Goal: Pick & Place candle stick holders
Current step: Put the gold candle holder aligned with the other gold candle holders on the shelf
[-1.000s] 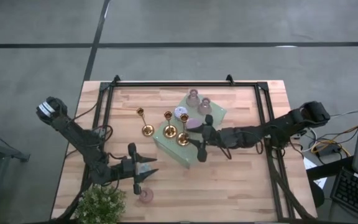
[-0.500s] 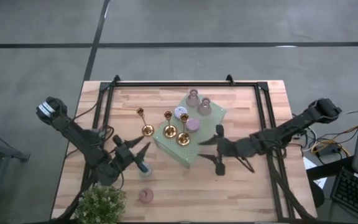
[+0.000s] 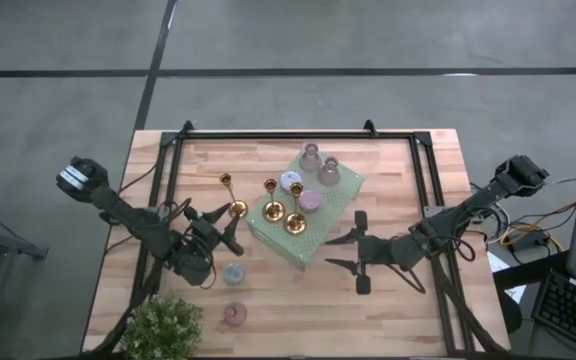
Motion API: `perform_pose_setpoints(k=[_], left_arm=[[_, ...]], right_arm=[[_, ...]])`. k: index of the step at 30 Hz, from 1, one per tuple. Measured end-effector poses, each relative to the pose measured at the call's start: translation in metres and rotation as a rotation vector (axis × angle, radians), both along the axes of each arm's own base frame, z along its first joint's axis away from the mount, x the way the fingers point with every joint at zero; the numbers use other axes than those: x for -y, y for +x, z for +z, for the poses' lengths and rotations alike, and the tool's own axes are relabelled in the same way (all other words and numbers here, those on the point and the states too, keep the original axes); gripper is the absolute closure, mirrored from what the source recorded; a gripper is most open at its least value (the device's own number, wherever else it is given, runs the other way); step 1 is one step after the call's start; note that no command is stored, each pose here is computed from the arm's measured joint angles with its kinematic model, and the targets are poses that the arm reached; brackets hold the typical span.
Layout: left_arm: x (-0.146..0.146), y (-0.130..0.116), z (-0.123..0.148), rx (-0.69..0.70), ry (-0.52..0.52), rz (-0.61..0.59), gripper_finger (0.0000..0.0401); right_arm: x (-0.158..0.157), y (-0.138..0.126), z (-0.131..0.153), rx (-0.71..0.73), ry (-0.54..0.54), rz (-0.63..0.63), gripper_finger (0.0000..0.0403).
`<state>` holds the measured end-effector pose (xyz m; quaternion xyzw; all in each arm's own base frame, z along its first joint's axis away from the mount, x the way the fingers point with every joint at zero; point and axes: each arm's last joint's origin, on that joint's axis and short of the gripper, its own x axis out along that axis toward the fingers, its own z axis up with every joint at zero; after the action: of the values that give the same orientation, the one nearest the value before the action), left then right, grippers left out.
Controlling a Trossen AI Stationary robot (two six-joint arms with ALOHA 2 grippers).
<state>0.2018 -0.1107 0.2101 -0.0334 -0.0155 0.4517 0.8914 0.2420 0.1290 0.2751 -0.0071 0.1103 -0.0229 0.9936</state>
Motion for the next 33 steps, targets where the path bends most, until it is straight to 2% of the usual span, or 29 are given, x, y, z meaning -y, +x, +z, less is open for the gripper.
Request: perform_pose_setpoints(k=[4,12,26,33], left_arm=[[-0.007,-0.006,-0.016,-0.039,0.031,0.015,0.0227],[-0.025,-0.012,-0.037,-0.014,0.009,0.067,0.0227],[-0.059,-0.002,-0.041,-0.055,0.006,0.202,0.0227],[-0.069,0.0,-0.043,-0.06,-0.012,0.225,0.0227]], right_arm=[[0.0,0.0,0.0,-0.001,0.001,0.0,0.0226],[-0.002,0.0,0.002,0.022,0.01,0.008,0.0237],[-0.002,0.0,0.002,0.023,0.008,0.01,0.0239],[-0.002,0.0,0.002,0.023,0.007,0.011,0.0245]])
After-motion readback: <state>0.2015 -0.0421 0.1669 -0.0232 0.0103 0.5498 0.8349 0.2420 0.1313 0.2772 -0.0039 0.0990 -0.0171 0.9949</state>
